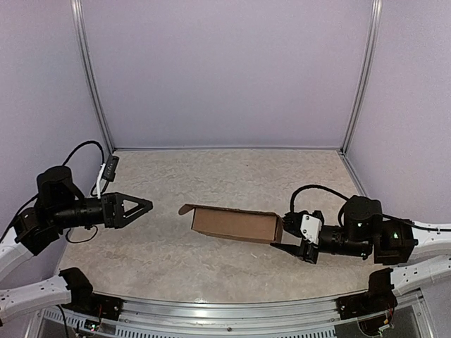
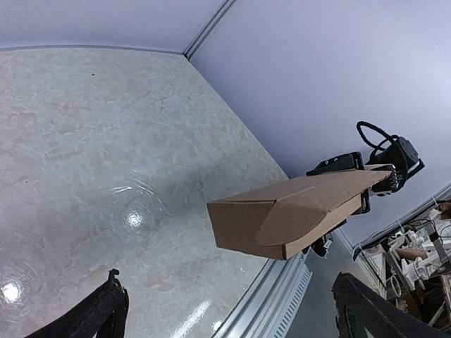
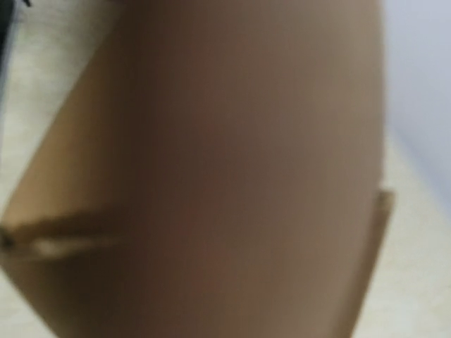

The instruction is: Fold the paper box

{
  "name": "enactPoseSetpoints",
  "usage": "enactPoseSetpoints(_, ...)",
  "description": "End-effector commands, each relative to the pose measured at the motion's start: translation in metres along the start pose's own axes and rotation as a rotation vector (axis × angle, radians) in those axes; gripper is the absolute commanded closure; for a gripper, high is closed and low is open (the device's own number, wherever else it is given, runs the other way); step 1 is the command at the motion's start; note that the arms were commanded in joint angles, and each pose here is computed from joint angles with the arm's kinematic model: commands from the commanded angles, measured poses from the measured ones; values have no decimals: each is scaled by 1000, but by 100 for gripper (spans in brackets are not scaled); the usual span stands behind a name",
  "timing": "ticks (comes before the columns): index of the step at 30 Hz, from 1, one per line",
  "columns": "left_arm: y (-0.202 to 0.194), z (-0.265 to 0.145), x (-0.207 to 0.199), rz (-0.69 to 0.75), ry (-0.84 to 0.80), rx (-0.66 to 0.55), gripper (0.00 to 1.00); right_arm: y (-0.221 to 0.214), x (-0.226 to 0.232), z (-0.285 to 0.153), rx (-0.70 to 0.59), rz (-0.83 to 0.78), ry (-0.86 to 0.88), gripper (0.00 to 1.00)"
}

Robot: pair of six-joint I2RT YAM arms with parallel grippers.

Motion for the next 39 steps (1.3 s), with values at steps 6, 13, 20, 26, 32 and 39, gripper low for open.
enactPoseSetpoints(6, -17, 20, -11, 193, 19, 122, 1, -12, 18, -4, -85, 305, 201, 67)
enactPoseSetpoints(13, -22, 32, -27, 247, -65, 157, 7, -23, 35, 1, -75, 451, 384, 69)
enactPoseSetpoints(20, -24, 35, -43, 252, -151, 167, 36, -28, 51, 5, -65, 520, 521, 70)
enactPoseSetpoints(26, -30, 33, -56, 239, -226, 178, 57, -29, 57, 9, -68, 546, 572, 70)
enactPoseSetpoints(32, -41, 34, -64, 243, -259, 214, 71, -31, 55, 15, -57, 558, 557, 70)
enactPoseSetpoints(39, -40, 35, -47, 231, -132, 216, 71, -46, 37, 27, -18, 547, 403, 73)
Point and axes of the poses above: each gripper's point midway between its finger pads, its own z axis out along the fingers, its own x axis along the line the jaws close on, y = z × x, the point moved 1 cm from there along -z, back along the fingers, and after that the axes turned 6 degrees about z, right-handed, at the moved point
